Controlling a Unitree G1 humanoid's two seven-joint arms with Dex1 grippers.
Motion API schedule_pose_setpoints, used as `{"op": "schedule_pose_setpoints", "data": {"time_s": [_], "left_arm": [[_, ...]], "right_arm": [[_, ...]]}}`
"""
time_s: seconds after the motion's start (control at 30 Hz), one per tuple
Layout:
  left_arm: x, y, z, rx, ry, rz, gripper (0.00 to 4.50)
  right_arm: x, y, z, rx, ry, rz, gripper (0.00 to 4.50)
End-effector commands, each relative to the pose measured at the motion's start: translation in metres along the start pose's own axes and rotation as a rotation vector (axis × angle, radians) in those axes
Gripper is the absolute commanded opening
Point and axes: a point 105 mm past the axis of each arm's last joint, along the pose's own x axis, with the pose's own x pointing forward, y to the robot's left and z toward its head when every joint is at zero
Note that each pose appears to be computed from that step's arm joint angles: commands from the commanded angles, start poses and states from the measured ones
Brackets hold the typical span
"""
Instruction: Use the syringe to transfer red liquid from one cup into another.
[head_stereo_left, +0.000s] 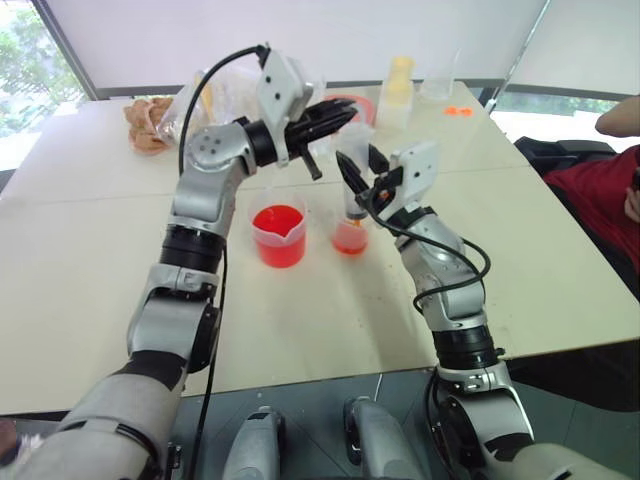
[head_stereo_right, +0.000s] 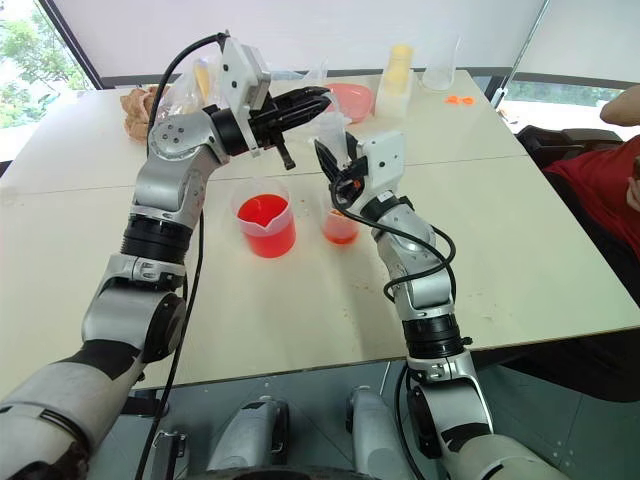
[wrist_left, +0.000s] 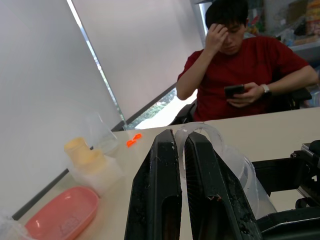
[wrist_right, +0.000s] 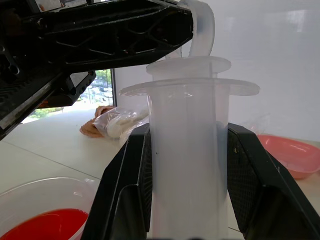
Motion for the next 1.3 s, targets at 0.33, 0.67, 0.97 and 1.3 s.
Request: {"op": "schedule_pose_setpoints", "data": {"time_s": [0.33, 0.67, 0.97, 1.3], "left_arm": [[0.002, -0.008, -0.003, -0.087, -0.005, -0.037, 3.85], [-0.076, -0.007, 0.031, -0.225, -0.070, -0.024, 4.27], [-0.135, -0.085, 0.012, -0.253, 0.225, -0.194, 4.27], [-0.142, -0.120, -0.025, -0.333, 0.293, -0.169, 4.27]], "right_arm": [[0.011, -0.007, 0.066, -0.046, -0.226, -0.018, 1.41], [0.012, -0.054, 0.090, 0.229, -0.168, -0.098, 1.41], [-0.032, -0.147, 0.059, 0.315, 0.474, -0.308, 1.41], [-0.088, -0.129, -0.049, 0.525, 0.904, -0.290, 1.41]]}}
